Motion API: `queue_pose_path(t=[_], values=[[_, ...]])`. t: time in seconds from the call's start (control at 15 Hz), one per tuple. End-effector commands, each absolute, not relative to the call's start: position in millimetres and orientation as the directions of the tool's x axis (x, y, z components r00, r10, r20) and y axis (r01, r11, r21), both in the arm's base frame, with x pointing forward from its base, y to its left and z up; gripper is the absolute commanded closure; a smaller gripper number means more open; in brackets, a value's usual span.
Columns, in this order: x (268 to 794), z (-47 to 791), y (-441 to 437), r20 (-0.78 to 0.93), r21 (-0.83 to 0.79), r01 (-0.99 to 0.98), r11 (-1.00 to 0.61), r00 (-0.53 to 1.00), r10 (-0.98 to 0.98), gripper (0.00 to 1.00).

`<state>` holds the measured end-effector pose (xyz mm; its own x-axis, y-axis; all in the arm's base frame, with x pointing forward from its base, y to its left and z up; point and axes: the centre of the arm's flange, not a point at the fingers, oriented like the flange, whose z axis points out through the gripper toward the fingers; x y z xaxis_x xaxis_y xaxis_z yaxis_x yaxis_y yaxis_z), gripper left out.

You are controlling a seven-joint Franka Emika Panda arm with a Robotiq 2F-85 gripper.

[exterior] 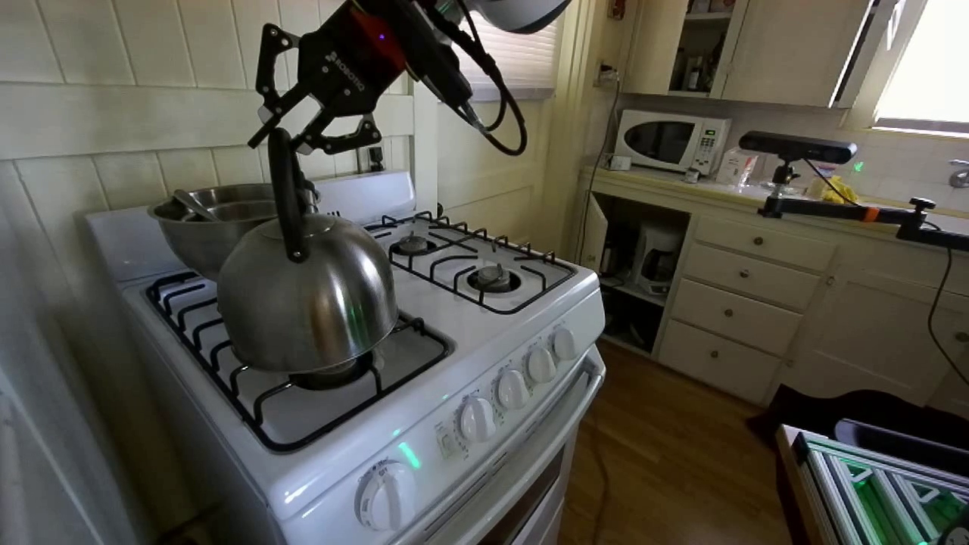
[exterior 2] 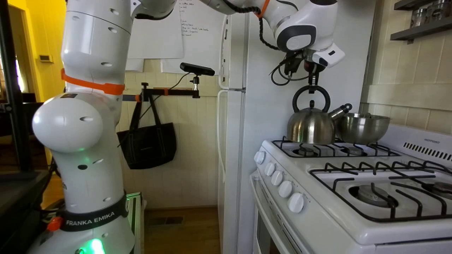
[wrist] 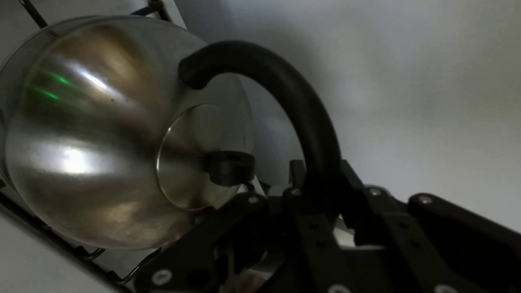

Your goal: Move the silver kettle to the back right plate of the stove then move the silver bowl forwards and remove the silver spoon from the bowl.

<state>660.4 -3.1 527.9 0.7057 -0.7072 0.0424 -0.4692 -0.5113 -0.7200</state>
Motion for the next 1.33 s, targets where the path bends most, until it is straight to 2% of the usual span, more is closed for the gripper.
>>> queue_pose_path(t=[0.0,0.4,0.53,0.8,1.27], values=[[629,544,0,0.058,-0.742,-0.446,-0.5,0.701,-0.711,0.94],[569,573,-10,0.115,-0.765,-0.37,-0.527,0.727,-0.677,0.94],[561,587,-31,0.146,-0.758,-0.302,-0.579,0.786,-0.601,0.94],[554,601,-73,0.072,-0.74,-0.222,-0.635,0.912,-0.403,0.94],[571,626,-139,-0.116,-0.821,-0.331,-0.465,0.894,-0.432,0.94]])
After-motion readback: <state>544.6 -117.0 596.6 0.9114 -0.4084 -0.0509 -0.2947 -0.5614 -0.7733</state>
